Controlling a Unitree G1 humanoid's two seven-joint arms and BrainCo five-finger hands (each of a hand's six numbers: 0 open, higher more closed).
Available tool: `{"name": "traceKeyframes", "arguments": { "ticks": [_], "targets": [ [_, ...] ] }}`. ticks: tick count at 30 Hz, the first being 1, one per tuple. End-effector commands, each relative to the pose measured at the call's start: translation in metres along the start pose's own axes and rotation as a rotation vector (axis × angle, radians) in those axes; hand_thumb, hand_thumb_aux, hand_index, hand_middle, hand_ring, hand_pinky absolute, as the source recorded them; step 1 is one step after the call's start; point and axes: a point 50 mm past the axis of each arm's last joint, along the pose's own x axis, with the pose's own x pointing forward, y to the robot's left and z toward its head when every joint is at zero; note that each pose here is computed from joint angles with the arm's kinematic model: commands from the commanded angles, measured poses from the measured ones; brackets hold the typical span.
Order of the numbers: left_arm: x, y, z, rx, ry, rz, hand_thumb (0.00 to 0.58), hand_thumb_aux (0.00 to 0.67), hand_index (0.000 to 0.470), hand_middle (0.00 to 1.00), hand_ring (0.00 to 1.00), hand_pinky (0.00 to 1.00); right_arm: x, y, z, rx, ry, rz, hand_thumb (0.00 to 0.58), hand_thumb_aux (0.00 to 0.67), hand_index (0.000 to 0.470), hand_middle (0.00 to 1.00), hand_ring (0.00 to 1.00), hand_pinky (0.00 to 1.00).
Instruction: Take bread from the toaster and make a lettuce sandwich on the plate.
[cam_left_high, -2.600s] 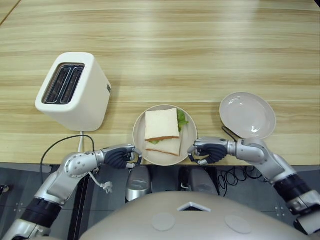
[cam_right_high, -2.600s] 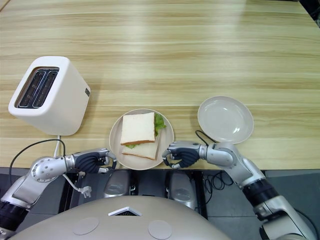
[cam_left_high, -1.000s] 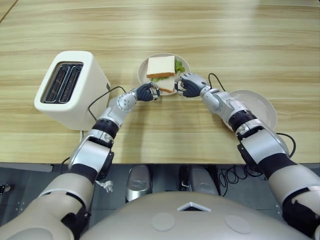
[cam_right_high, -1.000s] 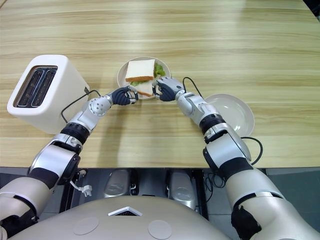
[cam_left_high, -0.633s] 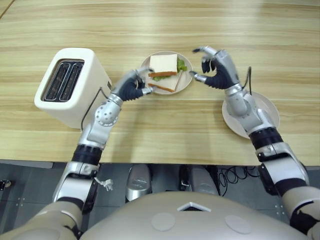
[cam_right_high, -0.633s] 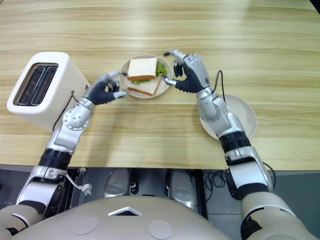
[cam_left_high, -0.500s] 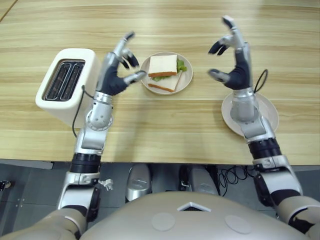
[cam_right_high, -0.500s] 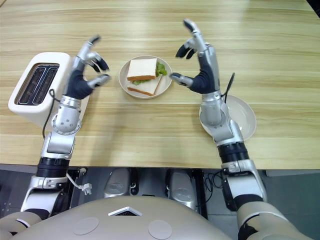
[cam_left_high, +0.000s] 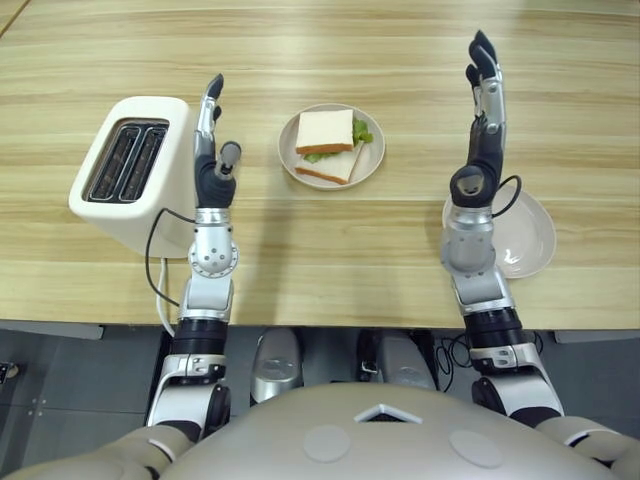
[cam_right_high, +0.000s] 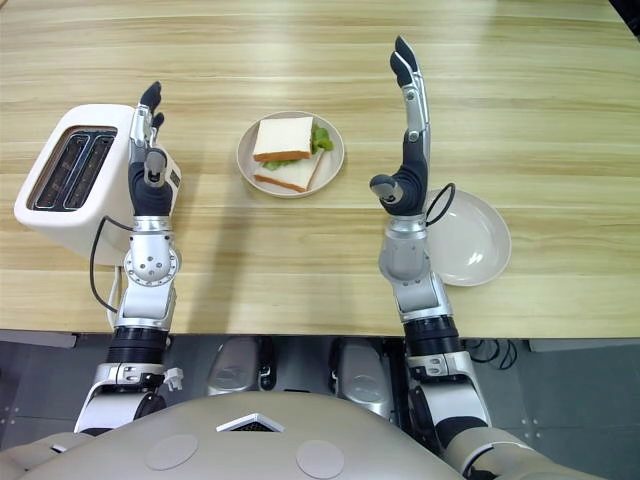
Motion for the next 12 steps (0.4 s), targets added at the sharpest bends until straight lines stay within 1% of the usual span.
{"name": "traceKeyframes", "arguments": {
  "ticks": [1,6,12],
  "targets": [
    [0.0,-0.001,-0.001,-0.045,-0.016,-0.064,0.0,0.0,0.0,0.0,0.0,0.0,-0.004,0.001,-0.01,-0.017,0.038,0.039,0.0,0.0,0.0,0.0,0.0,0.0],
    [-0.001,-0.002,0.001,-0.043,-0.063,-0.114,0.0,0.0,0.0,0.0,0.0,0.0,-0.003,-0.001,-0.022,-0.014,0.086,0.047,0.0,0.0,0.0,0.0,0.0,0.0],
    [-0.002,0.0,0.001,-0.035,-0.075,-0.123,0.0,0.0,0.0,0.0,0.0,0.0,-0.003,-0.006,-0.028,-0.008,0.117,0.038,0.0,0.0,0.0,0.0,0.0,0.0]
  ]
}}
